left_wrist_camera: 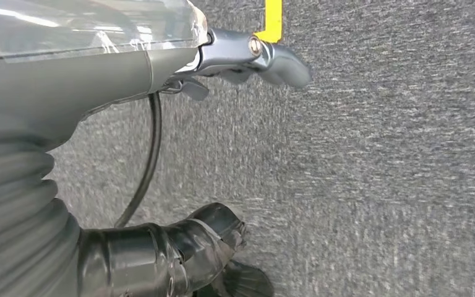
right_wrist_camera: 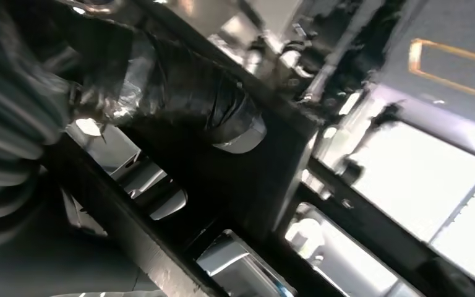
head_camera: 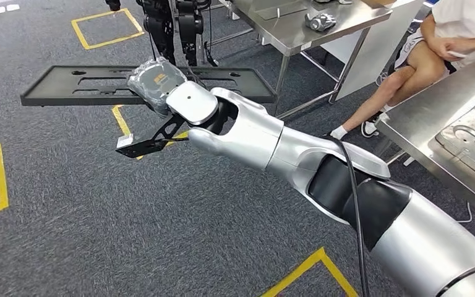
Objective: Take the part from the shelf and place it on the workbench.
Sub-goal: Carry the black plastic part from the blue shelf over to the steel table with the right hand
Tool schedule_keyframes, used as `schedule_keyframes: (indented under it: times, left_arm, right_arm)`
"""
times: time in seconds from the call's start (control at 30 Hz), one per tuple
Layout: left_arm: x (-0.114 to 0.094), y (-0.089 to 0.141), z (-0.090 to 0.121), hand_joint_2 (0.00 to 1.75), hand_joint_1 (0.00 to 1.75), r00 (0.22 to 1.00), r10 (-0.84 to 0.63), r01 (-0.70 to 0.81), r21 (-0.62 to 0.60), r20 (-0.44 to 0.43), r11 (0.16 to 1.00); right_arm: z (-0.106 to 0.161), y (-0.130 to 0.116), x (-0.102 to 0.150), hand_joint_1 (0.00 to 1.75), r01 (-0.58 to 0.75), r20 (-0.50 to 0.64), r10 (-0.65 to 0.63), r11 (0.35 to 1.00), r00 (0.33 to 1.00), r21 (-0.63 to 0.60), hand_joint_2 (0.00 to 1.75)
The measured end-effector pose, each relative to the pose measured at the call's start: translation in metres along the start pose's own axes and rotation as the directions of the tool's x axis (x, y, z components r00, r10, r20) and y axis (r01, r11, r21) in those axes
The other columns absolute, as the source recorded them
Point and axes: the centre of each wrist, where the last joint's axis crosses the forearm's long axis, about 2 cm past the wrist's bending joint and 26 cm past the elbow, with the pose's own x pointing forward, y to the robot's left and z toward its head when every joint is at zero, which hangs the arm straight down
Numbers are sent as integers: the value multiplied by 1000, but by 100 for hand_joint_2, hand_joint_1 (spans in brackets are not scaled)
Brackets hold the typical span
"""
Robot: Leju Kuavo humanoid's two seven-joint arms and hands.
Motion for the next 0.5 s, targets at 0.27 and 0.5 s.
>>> schedule_keyframes:
  times: [0.27,0.5]
  left_arm:
    - [-1,3,0,175,0,1000,-4,4,6,-10,1000]
    - [0,2,0,175,0,1000,-15,15,-1,-3,1000]
  right_arm:
    - [-2,4,1,175,-3,-9,3,1000,1000,7,175]
    - [-4,2,2,175,-5,-11,5,1000,1000,0,175]
